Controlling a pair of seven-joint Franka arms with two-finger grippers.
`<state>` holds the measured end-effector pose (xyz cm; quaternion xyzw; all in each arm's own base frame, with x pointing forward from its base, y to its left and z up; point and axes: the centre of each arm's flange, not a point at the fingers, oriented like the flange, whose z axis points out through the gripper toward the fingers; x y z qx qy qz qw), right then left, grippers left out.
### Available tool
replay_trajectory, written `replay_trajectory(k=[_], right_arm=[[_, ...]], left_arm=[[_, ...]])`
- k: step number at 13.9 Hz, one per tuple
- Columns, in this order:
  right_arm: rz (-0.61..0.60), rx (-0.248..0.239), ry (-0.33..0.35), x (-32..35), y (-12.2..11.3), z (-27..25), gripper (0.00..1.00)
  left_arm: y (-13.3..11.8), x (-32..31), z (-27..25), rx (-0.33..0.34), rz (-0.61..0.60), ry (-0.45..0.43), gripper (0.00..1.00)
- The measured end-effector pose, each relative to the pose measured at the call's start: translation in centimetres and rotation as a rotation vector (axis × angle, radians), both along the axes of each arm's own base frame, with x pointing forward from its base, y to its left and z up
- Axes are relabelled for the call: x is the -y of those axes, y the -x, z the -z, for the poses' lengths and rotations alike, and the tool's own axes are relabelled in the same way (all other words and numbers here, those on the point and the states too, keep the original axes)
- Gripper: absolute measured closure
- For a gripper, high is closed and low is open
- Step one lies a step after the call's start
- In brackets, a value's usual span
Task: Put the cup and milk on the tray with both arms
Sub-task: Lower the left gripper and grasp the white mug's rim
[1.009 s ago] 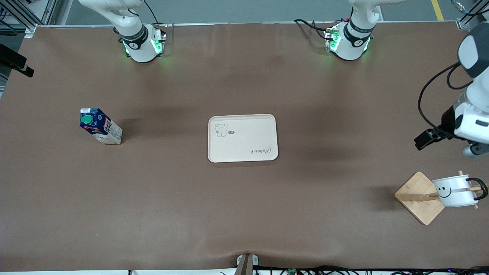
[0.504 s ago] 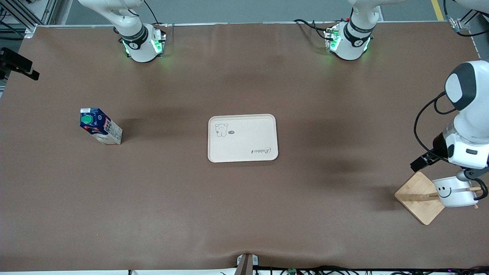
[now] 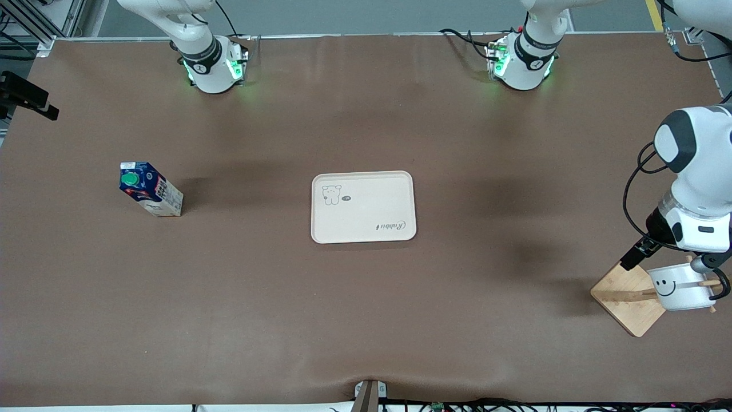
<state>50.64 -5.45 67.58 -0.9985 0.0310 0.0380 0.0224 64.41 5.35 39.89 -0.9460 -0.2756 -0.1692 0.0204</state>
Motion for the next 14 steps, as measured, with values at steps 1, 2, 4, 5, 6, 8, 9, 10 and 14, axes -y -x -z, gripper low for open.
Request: replay_trajectory(k=[1, 2, 4, 5, 6, 8, 9, 10, 14], right_arm=[[0.0, 0.0, 0.0, 0.0, 0.0, 0.0, 0.0], [0.0, 0.0, 0.0, 0.0, 0.0, 0.0, 0.0], [0.0, -0.002, 0.0, 0.0, -0.1, 0.1, 0.0], [0.0, -0.003, 0.0, 0.0, -0.1, 0.1, 0.0], [0.0, -0.004, -0.001, 0.0, -0.1, 0.2, 0.0], [-0.001, -0.005, -0.001, 0.0, -0.2, 0.3, 0.0], [-0.001, -0.005, -0.001, 0.0, -0.2, 0.3, 0.0], [-0.001, -0.005, -0.001, 0.0, -0.2, 0.3, 0.0], [-0.001, -0.007, -0.001, -0.1, -0.3, 0.4, 0.0]], left_arm=[[0.2, -0.3, 0.5, 0.014, 0.015, -0.032, 0.0], [0.3, -0.3, 0.7, 0.027, 0.023, -0.059, 0.0], [0.2, 0.2, 0.7, 0.048, 0.029, -0.109, 0.0], [0.2, 0.5, 0.7, 0.059, 0.039, -0.144, 0.0], [0.1, 0.9, 0.6, 0.077, 0.049, -0.183, 0.0], [0.0, 1.4, 0.4, 0.121, 0.039, -0.234, 0.0], [0.0, 1.8, 0.4, 0.136, 0.02, -0.241, 0.0], [0.0, 2.2, 0.5, 0.148, 0.003, -0.241, 0.0], [-0.1, 3.1, 0.3, 0.195, -0.033, -0.209, 0.0]])
